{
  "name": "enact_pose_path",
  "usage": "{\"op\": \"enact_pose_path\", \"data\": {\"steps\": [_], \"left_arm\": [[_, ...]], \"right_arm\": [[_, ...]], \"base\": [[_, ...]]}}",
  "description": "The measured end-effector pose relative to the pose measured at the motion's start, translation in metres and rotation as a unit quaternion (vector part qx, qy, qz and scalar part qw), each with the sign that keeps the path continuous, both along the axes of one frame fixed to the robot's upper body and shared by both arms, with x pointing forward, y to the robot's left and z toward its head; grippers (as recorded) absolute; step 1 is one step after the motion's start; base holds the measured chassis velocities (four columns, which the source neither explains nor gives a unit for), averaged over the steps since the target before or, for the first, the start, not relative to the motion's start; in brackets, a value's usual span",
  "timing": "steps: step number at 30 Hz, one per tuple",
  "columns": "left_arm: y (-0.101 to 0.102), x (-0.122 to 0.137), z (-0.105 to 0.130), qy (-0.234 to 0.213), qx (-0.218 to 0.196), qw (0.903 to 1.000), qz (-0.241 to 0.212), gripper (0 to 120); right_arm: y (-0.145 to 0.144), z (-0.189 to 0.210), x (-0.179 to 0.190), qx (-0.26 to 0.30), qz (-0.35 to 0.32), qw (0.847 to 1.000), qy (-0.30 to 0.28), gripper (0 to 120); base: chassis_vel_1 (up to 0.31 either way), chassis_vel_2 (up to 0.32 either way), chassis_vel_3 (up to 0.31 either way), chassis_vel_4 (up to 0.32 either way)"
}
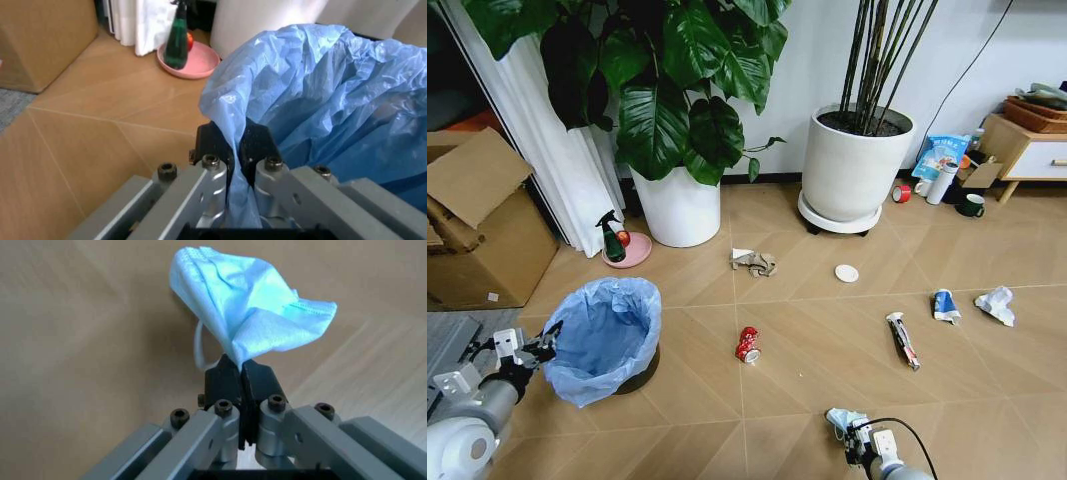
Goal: Pick up the trash bin and place the garbage on the floor into it.
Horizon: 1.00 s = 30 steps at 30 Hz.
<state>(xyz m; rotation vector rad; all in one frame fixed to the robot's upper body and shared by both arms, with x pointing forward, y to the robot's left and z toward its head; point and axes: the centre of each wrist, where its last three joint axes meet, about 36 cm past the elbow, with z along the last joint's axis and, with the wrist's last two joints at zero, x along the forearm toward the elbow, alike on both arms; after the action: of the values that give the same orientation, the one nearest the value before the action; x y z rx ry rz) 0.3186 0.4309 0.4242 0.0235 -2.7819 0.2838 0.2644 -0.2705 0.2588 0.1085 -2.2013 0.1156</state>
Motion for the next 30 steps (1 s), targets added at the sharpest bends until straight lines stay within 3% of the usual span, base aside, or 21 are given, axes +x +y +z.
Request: {"op": "enact_pose_path", "data": {"steps": [3,5,8,9,13,14,19,20,24,30], "left_arm": [[-0.002,0.006,0.001,0.0,0.007,0.9997,-0.025,0],[-0.003,0.007,0.002,0.0,0.009,0.9994,-0.032,0],[-0.004,0.019,0.005,-0.005,0.017,0.997,-0.075,0],[-0.004,0.019,0.005,-0.005,0.017,0.997,-0.075,0],[-0.017,0.033,0.002,-0.006,0.016,0.9931,-0.116,0],[-0.017,0.033,0.002,-0.006,0.016,0.9931,-0.116,0],[-0.04,0.045,-0.009,-0.008,-0.004,0.9871,-0.16,0],[-0.04,0.045,-0.009,-0.008,-0.004,0.9871,-0.16,0],[-0.044,0.05,-0.018,-0.003,-0.002,0.9828,-0.185,0],[-0.043,0.066,-0.016,-0.011,0.001,0.9801,-0.198,0]], "right_arm": [[-0.007,0.028,0.004,0.0,0.004,0.996,-0.092,0],[-0.01,0.037,0.005,0.003,0.007,0.993,-0.117,0],[-0.023,0.074,0.019,0.022,0.036,0.973,-0.226,0],[-0.023,0.074,0.019,0.022,0.036,0.973,-0.226,0],[-0.026,0.122,0.054,0.059,0.092,0.935,-0.339,0],[-0.026,0.122,0.054,0.059,0.092,0.935,-0.339,0],[-0.011,0.152,0.098,0.126,0.178,0.874,-0.435,0],[-0.011,0.152,0.098,0.126,0.178,0.874,-0.435,0],[0.005,0.167,0.134,0.178,0.216,0.841,-0.462,0],[0.044,0.165,0.157,0.253,0.243,0.825,-0.443,0]], "base": [[0.0,0.0,0.0,0.0],[0.0,0.0,0.0,0.0],[0.0,0.0,0.0,0.0],[0.0,0.0,0.0,0.0],[0.0,0.0,0.0,0.0],[0.0,0.0,0.0,0.0],[0.0,0.0,0.0,0.0],[0.0,0.0,0.0,0.0],[0.0,0.0,0.0,0.0],[0.0,0.0,0.0,0.0]]}}
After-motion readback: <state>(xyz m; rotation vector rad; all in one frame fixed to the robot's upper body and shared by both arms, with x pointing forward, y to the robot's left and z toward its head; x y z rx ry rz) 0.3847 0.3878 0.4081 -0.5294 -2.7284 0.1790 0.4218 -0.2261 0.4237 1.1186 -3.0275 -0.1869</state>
